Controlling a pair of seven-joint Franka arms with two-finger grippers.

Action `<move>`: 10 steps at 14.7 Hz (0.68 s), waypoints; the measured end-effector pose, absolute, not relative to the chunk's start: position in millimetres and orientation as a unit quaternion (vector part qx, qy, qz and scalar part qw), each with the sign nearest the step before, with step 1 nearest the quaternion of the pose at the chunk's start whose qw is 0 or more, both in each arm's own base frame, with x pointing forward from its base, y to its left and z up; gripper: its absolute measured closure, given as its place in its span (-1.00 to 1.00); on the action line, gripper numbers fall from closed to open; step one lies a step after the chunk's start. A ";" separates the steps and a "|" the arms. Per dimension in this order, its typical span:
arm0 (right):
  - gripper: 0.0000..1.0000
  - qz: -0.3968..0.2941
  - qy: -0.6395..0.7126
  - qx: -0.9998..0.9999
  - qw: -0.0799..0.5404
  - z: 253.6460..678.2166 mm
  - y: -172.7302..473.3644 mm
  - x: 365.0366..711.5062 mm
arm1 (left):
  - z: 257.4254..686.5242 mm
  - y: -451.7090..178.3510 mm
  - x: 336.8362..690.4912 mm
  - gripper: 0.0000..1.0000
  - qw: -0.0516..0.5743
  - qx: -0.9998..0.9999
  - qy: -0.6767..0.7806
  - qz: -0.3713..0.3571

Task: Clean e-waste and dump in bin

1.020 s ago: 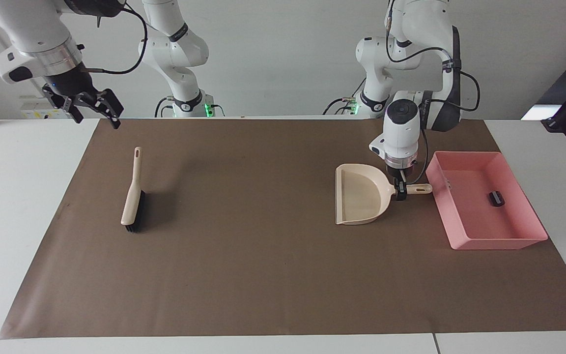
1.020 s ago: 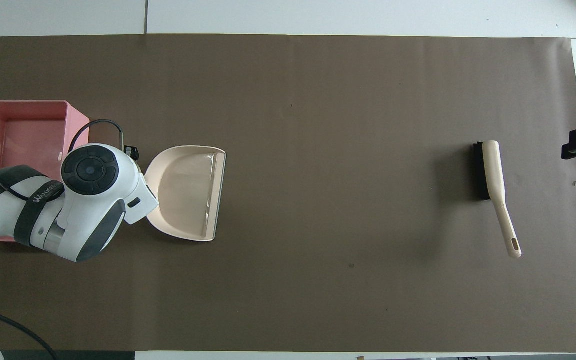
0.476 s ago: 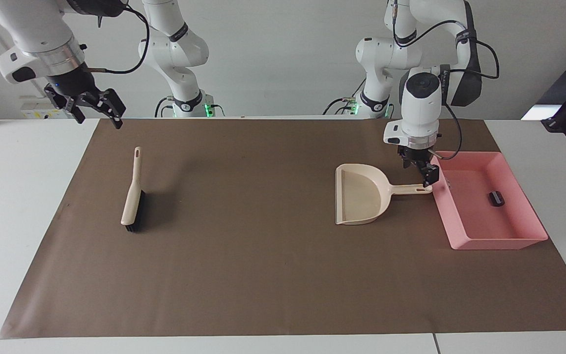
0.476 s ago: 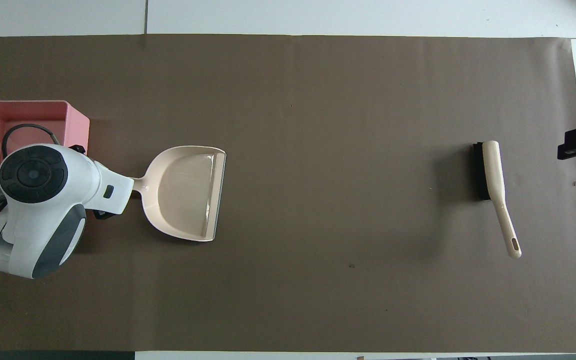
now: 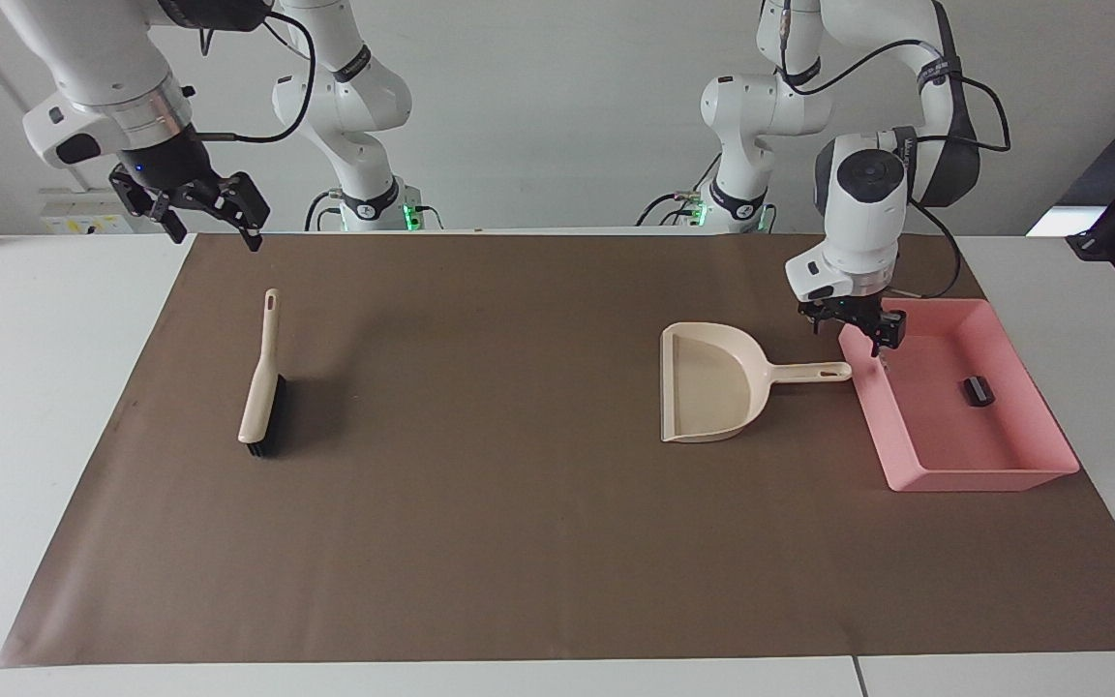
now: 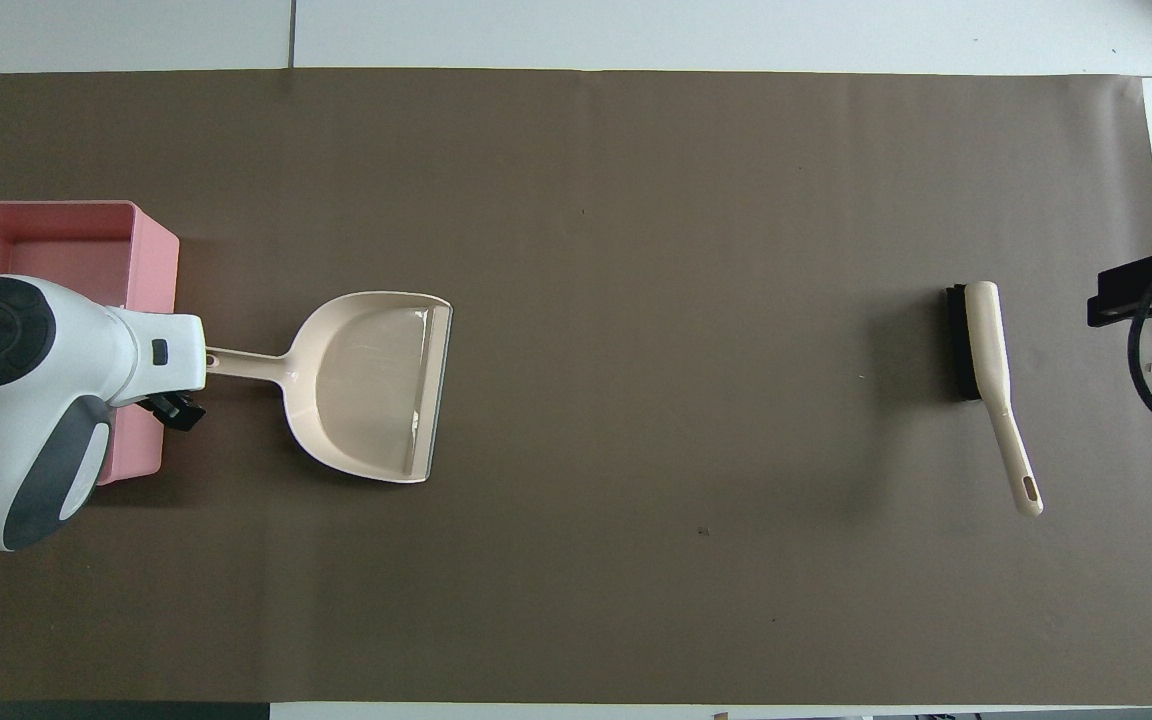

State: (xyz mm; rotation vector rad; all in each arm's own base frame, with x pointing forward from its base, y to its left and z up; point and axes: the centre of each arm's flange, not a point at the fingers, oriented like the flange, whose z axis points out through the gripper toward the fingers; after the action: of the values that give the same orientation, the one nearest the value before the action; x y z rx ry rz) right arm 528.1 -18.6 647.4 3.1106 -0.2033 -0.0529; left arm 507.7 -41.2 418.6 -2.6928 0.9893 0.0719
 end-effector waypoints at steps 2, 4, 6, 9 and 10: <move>-1.00 -0.017 -0.054 0.998 0.012 647.4 -19.0 528.1 | 438.5 -18.1 511.8 -0.96 0.089 -0.958 0.270 0.016; -1.00 -0.017 -0.052 0.998 0.012 647.4 -19.0 528.1 | 470.1 5.8 518.7 -0.96 0.052 -0.980 0.191 0.003; -1.00 -0.017 -0.052 0.998 0.012 647.4 -19.0 528.0 | 508.8 21.3 524.9 -0.96 0.026 -0.993 0.119 -0.008; -1.00 -0.018 -0.052 0.998 0.012 647.5 -19.0 527.8 | 565.2 30.4 529.3 -0.96 0.010 -0.998 0.060 -0.010; -1.00 -0.018 -0.052 0.998 0.012 647.4 -19.0 527.6 | 582.5 31.0 530.6 -0.96 0.008 -0.999 0.053 -0.009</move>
State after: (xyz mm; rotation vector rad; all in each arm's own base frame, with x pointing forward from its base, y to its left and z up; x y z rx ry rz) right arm 527.6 -19.0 647.4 3.1129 -0.1625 -0.0571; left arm 530.6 31.0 582.5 -3.1212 0.1655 -0.0280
